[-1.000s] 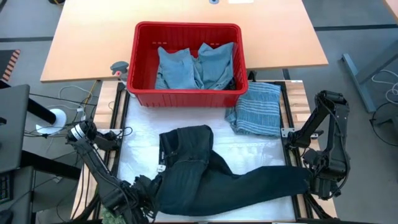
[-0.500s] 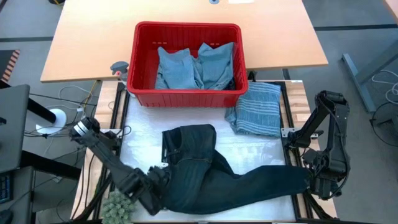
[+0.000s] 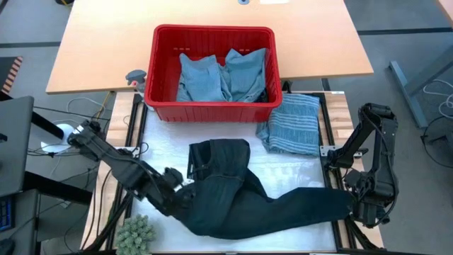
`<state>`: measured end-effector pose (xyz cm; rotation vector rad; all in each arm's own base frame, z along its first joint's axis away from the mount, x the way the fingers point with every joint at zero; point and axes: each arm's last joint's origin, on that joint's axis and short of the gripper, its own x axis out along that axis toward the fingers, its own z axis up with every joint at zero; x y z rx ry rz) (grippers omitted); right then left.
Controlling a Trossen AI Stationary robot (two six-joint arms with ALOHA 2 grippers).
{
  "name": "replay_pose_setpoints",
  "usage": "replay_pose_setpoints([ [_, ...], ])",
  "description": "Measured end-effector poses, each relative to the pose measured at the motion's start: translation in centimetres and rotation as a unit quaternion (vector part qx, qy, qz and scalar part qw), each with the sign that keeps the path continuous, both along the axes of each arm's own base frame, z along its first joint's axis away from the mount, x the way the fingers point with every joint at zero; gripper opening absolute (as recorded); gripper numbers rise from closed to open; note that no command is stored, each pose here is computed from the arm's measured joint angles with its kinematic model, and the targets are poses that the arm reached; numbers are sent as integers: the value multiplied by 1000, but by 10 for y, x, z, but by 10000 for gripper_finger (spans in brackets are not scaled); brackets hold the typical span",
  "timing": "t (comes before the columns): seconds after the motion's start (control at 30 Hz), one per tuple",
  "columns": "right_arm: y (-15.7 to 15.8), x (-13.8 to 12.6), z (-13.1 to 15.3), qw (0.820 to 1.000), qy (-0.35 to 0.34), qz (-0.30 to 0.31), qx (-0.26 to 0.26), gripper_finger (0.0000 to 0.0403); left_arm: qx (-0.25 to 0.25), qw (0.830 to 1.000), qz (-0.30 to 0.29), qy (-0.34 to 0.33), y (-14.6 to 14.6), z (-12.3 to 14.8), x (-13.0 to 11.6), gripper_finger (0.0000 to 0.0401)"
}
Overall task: Fold Laundry from Bin
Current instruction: Fold the black pants
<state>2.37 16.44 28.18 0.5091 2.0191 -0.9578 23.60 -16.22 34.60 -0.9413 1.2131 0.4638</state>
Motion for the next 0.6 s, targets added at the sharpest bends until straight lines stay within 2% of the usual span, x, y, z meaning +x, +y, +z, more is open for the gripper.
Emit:
replay_pose_setpoints([
  [0.13, 0, -2, 0, 1000, 0, 9, 3, 47, 37, 998, 40, 25, 11, 7, -19, 227],
  [0.23, 0, -4, 0, 1000, 0, 13, 2, 47, 82, 994, 75, -17, 16, 11, -23, 227],
  [0.37, 1, -8, 0, 1000, 0, 14, -8, 47, 141, 978, 141, -60, 26, 10, -16, 227],
  [0.5, 1, -11, 0, 1000, 0, 8, -18, 48, 191, 966, 174, -22, 46, -16, -3, 227],
  [0.6, 1, -13, 0, 1000, 0, 9, -21, 48, 201, 962, 182, 0, 67, -42, 7, 227],
])
